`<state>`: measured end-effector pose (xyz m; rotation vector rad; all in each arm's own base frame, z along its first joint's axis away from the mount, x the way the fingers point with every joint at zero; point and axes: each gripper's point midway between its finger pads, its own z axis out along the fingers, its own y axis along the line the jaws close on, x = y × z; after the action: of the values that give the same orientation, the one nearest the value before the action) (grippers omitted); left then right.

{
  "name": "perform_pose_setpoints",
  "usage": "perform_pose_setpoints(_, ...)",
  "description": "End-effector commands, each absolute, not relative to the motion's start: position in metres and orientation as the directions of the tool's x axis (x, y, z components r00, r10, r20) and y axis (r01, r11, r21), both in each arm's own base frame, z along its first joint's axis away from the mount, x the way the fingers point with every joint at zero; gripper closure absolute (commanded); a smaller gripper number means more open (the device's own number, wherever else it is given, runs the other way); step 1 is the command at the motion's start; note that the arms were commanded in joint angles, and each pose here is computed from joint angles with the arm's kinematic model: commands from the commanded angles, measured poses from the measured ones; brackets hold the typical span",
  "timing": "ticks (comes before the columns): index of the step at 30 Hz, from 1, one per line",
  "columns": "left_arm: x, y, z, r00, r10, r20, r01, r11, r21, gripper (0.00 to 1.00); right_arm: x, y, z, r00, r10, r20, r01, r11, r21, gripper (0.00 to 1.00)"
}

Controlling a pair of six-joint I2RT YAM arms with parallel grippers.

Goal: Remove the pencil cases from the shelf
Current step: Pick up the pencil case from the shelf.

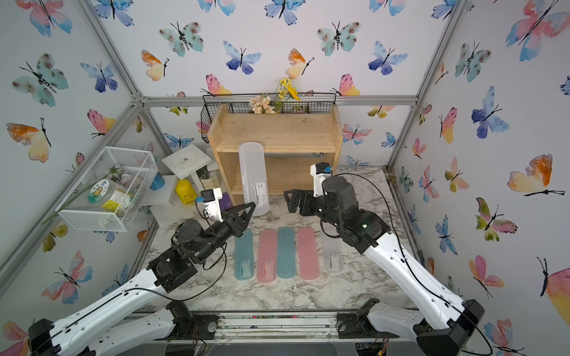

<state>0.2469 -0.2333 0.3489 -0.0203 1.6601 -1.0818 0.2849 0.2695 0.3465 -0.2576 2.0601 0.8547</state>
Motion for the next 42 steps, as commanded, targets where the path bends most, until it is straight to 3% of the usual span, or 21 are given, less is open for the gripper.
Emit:
perform_pose_setpoints(1, 0.250, -0.209, 0.314, -0.398, -0.481, -0.781, 0.374, 0.693, -0.617, 0.81, 0.265, 0.322, 0.383, -0.579, 0.087, -0.811, -0.630, 0.583, 0.512, 0.01)
perform_pose_setpoints(6, 0.246, -0.202, 0.310, -0.403, -0.485, -0.776, 0.361, 0.695, -0.622, 0.81, 0.254, 0.371, 0.383, -0.579, 0.035, -0.815, -0.684, 0.524, 0.508, 0.01)
perform_pose_setpoints(12, 0.243, -0.202, 0.310, -0.409, -0.493, -0.768, 0.364, 0.684, -0.632, 0.82, 0.265, 0.396, 0.369, -0.578, -0.002, -0.816, -0.684, 0.547, 0.483, 0.01)
perform_pose_setpoints(20, 0.241, -0.199, 0.308, -0.407, -0.495, -0.768, 0.363, 0.683, -0.633, 0.82, 0.284, 0.411, 0.341, -0.590, -0.043, -0.807, -0.659, 0.602, 0.450, 0.01)
perform_pose_setpoints(31, 0.238, -0.195, 0.303, -0.410, -0.499, -0.764, 0.359, 0.682, -0.637, 0.82, 0.291, 0.431, 0.329, -0.598, -0.062, -0.799, -0.675, 0.576, 0.461, 0.01)
perform_pose_setpoints(35, 0.236, -0.194, 0.299, -0.416, -0.496, -0.762, 0.357, 0.682, -0.638, 0.82, 0.292, 0.436, 0.328, -0.599, -0.059, -0.798, -0.678, 0.568, 0.467, 0.12)
perform_pose_setpoints(40, 0.235, -0.191, 0.296, -0.417, -0.495, -0.762, 0.351, 0.686, -0.638, 0.82, 0.291, 0.439, 0.324, -0.609, -0.065, -0.791, -0.679, 0.559, 0.477, 0.33)
perform_pose_setpoints(42, 0.234, -0.189, 0.295, -0.416, -0.494, -0.763, 0.345, 0.691, -0.635, 0.73, 0.291, 0.438, 0.323, -0.611, -0.062, -0.789, -0.675, 0.561, 0.479, 0.36)
